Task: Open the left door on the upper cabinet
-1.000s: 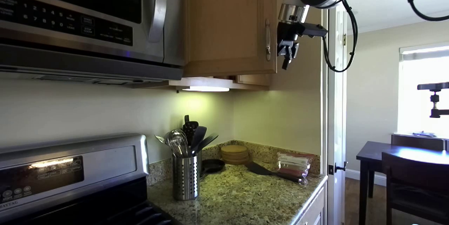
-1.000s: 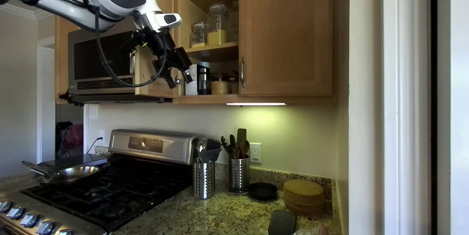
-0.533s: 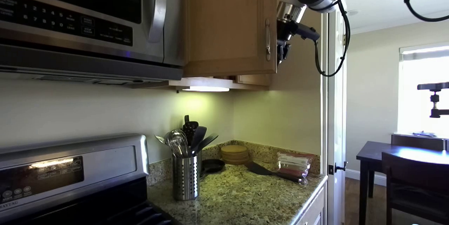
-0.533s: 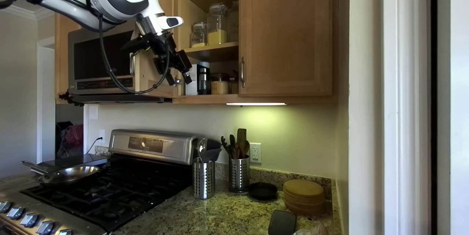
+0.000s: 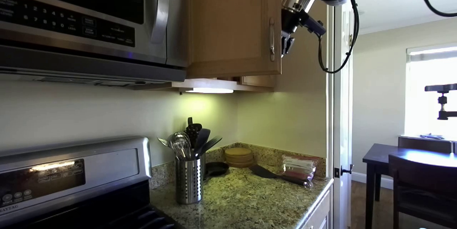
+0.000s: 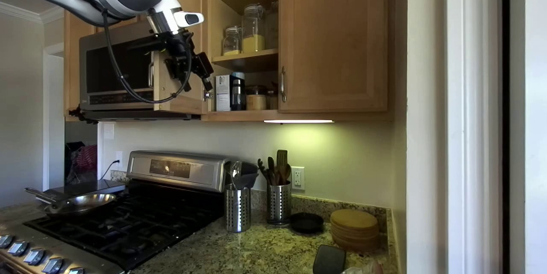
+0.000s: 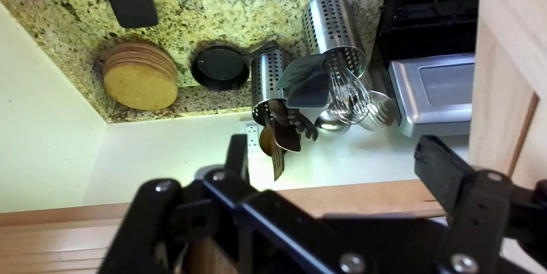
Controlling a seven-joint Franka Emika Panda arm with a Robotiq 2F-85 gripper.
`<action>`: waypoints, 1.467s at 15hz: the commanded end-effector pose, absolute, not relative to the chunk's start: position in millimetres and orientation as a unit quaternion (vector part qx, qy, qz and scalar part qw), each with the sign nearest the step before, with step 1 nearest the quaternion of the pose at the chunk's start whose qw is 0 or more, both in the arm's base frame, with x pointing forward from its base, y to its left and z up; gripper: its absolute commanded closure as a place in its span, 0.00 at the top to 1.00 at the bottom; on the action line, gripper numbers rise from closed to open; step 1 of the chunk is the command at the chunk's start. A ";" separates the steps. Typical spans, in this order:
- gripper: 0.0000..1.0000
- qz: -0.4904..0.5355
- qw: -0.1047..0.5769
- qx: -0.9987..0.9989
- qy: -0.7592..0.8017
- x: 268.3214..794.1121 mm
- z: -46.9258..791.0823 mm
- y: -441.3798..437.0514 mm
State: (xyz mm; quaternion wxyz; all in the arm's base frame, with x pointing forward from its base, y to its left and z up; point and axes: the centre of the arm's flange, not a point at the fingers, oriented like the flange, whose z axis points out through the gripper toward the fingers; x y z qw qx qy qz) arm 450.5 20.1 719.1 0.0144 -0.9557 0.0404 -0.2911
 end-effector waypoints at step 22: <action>1.00 -0.130 -0.010 -0.990 -0.043 438.8 627.5 66.1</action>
